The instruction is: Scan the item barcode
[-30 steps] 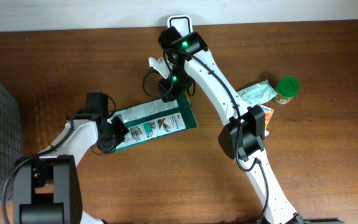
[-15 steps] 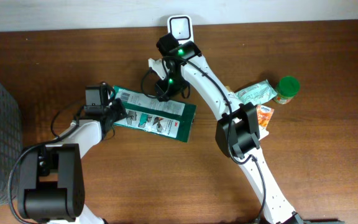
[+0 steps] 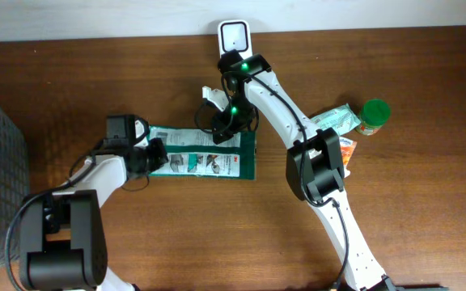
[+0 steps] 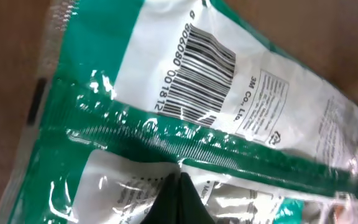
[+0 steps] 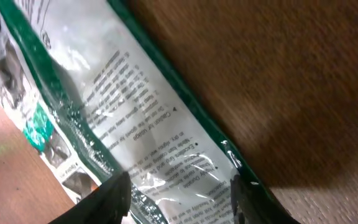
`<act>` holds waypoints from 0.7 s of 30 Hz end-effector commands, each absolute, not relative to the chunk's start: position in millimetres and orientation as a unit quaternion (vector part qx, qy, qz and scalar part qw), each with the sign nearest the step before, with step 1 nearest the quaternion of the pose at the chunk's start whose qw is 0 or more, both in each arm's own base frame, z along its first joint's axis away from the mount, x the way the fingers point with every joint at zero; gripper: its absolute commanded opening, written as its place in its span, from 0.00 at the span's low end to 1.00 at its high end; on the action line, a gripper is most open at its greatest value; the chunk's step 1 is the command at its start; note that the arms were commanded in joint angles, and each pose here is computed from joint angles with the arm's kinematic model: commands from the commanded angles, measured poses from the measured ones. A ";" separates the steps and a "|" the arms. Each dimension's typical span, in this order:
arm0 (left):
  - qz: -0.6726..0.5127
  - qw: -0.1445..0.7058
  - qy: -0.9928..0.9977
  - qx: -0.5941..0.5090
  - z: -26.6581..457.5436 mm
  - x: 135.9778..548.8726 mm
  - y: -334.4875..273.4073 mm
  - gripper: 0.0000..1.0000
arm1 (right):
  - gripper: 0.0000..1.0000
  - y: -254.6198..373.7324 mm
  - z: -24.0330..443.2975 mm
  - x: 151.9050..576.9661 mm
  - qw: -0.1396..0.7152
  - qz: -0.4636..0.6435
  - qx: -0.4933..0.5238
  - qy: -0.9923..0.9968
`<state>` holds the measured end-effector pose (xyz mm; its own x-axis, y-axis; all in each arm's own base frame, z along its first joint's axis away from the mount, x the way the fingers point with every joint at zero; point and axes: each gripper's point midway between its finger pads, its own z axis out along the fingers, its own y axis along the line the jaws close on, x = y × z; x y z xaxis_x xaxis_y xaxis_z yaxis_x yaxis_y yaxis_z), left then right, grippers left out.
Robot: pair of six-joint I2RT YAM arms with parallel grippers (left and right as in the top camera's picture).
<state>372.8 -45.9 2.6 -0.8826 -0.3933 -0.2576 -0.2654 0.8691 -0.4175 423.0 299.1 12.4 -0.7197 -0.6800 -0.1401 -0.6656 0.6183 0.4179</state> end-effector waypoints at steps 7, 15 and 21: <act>-0.283 0.099 0.941 -0.160 20.3 343.9 -78.3 0.00 | 0.51 297.0 -2.1 419.6 0.026 -0.223 0.378 -0.898; -0.192 0.056 0.969 -0.144 25.9 316.4 -61.9 0.00 | 0.50 297.4 -2.1 420.3 0.025 -0.224 0.375 -0.899; -0.152 0.050 0.979 -0.129 16.3 308.0 -66.9 0.00 | 0.50 298.4 -1.5 419.8 0.026 -0.227 0.373 -0.899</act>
<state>311.5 -70.5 20.2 -0.9581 -0.2834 -0.0411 -0.2500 0.8977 -0.3629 424.6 303.0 12.6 -0.7205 -0.6748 -0.1595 -0.6658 0.6090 0.4312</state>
